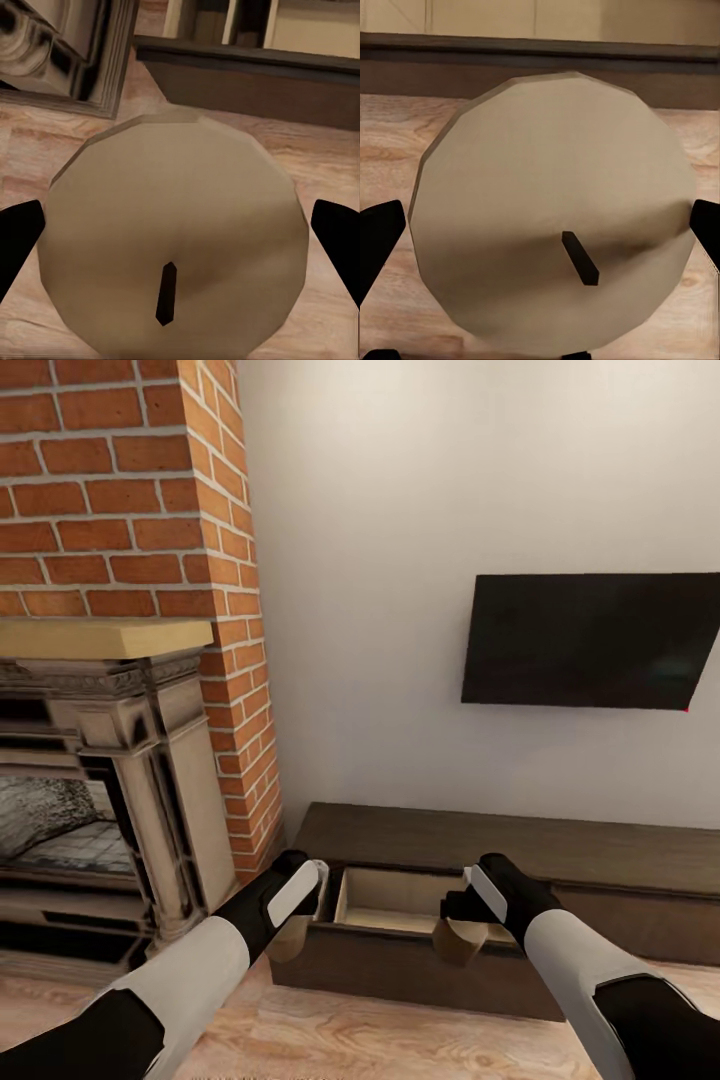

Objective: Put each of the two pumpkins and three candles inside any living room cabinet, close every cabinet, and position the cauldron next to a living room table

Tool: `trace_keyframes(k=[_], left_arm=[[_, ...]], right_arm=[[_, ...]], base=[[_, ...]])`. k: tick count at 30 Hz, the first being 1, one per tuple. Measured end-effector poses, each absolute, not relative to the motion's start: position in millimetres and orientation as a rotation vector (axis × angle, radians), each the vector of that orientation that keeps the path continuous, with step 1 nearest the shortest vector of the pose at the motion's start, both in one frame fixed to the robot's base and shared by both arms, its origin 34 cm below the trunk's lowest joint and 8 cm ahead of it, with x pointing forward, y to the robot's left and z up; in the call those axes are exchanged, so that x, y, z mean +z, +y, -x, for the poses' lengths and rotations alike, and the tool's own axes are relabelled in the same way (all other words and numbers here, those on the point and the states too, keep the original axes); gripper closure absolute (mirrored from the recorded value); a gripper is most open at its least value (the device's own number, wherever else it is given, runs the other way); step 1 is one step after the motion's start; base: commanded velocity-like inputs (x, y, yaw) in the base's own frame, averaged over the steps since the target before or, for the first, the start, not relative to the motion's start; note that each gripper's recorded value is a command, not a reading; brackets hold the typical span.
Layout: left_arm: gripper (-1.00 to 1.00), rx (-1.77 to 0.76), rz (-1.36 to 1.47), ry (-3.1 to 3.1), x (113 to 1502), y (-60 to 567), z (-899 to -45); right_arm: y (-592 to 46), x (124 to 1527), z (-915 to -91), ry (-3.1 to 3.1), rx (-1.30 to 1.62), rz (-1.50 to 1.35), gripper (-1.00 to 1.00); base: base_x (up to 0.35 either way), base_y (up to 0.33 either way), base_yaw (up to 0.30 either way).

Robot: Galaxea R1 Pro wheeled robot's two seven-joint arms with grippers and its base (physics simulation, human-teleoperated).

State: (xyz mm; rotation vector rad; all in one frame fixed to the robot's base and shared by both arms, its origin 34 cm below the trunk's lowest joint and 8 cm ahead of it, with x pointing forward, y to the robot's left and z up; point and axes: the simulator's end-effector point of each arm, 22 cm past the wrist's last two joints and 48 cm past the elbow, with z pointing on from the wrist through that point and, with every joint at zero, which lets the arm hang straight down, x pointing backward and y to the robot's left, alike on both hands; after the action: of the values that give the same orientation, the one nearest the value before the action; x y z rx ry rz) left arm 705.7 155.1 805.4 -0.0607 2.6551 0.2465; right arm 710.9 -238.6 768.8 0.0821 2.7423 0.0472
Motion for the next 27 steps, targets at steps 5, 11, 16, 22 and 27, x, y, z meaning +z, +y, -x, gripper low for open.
trace_keyframes(k=[5, 11, 16, 22, 27], left_arm=[[1.00, 0.239, 0.059, 2.649, 807.1, 152.5, -707.2], [1.00, 0.227, 0.056, 2.636, 812.5, 149.0, -710.3], [1.00, 0.225, 0.055, 2.634, 813.3, 148.5, -710.6], [1.00, 0.223, 0.056, 2.631, 814.8, 148.0, -711.1], [1.00, 0.222, 0.056, 2.631, 814.9, 147.9, -711.2]], right_arm=[[-238.6, 768.0, -710.8, 2.744, 0.049, -0.084, 1.00], [-239.6, 768.0, -710.7, 2.744, 0.047, -0.084, 1.00], [-239.6, 768.3, -710.9, 2.743, 0.049, -0.085, 1.00], [-238.0, 775.9, -716.9, 2.720, 0.052, -0.078, 1.00], [-237.1, 777.7, -718.4, 2.714, 0.055, -0.077, 1.00]], base=[[-0.001, -0.289, 0.126], [0.047, -0.289, -0.006], [0.163, -0.265, -0.010], [0.167, -0.274, -0.106], [0.104, -0.181, -0.023]])
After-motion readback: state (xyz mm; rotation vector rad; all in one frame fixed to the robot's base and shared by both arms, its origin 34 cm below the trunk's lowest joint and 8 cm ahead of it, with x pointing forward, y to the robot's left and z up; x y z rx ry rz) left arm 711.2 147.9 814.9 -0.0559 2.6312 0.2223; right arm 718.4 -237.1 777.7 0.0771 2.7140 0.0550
